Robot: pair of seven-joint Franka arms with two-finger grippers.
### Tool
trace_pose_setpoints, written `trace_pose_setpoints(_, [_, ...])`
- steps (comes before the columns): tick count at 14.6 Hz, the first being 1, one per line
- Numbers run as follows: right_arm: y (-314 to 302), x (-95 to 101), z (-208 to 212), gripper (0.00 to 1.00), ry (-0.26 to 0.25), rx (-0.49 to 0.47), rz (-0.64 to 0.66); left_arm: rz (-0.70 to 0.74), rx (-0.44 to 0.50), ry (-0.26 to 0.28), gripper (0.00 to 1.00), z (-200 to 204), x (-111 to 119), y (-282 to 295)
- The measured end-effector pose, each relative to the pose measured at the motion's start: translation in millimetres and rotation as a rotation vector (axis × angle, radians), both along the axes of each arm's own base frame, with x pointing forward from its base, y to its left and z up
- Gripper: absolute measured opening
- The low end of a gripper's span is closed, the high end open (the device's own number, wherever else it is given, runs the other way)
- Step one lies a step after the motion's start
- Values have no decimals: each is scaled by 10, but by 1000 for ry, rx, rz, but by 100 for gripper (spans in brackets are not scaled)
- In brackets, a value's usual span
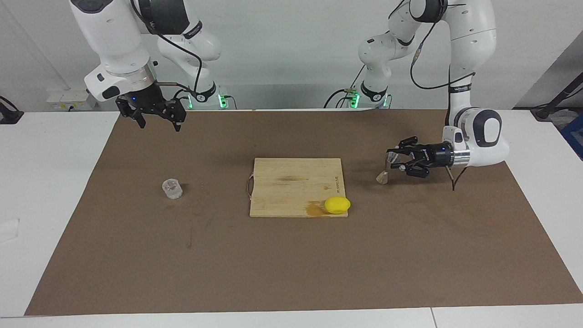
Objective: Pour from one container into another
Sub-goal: 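Lift and carry the steel cup with the left gripper onto the cutting board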
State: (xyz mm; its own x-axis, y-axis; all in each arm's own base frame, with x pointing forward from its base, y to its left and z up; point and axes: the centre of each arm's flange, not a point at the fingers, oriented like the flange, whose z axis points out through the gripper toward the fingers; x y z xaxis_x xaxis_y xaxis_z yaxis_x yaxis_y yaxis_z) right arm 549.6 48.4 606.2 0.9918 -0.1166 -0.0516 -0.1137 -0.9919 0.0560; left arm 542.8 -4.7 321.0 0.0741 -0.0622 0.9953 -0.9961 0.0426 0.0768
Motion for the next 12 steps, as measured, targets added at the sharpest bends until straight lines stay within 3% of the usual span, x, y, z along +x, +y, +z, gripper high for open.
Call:
trace_pose_setpoints(8, [-23,10,6,100,-7,1,-4,97,-26,52,51,-99,-225,-1665])
trace_pose_setpoints(12, [-30,32,21,100,-30,0,-68,173,1,77,51,-146,-382,-2441])
